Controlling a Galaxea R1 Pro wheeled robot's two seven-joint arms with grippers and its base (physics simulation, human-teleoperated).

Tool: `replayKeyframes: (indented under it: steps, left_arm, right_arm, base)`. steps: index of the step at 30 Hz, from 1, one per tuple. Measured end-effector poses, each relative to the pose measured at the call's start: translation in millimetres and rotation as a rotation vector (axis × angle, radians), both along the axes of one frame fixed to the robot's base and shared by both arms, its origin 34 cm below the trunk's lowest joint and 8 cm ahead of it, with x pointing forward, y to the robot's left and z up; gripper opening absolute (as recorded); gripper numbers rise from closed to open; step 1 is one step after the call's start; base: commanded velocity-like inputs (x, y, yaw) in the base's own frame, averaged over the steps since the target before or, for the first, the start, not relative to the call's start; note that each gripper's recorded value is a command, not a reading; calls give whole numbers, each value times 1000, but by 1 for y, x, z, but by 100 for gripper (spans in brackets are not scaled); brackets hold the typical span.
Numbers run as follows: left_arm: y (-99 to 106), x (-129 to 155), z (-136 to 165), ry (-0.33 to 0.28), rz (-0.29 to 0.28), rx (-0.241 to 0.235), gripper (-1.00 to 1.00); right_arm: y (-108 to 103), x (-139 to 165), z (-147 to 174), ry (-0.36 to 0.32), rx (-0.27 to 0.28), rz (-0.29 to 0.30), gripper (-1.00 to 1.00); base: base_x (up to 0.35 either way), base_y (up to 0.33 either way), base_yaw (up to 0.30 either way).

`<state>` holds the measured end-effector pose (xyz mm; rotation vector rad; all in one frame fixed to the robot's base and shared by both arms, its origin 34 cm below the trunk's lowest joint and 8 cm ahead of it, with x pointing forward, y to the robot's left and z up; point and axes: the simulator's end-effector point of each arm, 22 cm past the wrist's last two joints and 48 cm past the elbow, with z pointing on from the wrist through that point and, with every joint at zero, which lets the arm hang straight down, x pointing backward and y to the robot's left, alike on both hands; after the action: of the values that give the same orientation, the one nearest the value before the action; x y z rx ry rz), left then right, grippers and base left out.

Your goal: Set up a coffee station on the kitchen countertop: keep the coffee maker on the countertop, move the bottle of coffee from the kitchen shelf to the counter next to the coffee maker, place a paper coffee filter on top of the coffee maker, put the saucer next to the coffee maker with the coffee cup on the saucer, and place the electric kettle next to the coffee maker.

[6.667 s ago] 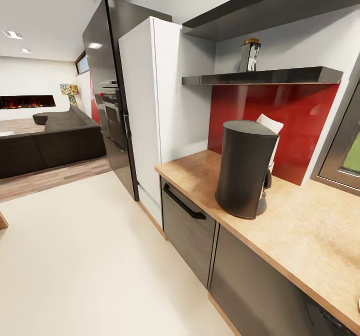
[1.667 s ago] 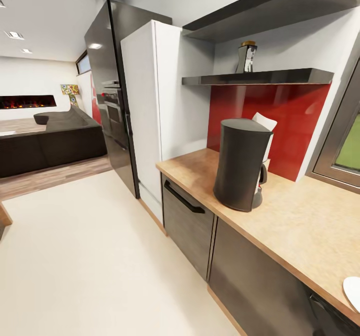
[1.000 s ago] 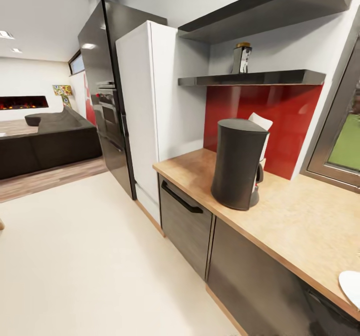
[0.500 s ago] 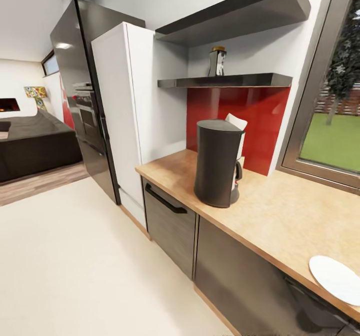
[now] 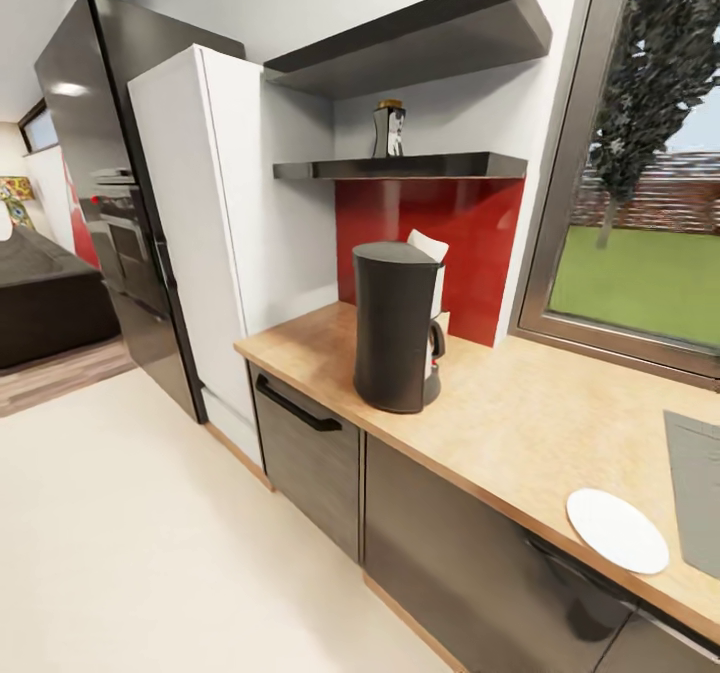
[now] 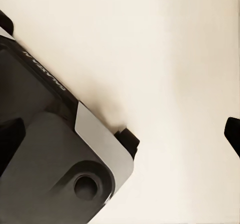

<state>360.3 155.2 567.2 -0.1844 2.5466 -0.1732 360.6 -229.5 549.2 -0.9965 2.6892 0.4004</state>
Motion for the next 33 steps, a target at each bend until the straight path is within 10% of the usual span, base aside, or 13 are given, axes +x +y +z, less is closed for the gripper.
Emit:
replayKeyframes:
  steps: [33]
  left_arm:
    - [-3,0,1,-4,0,-5,100]
  right_arm:
    - [0,-19,-6,11,-17,-6,100]
  base:
    - [0,0,-62]
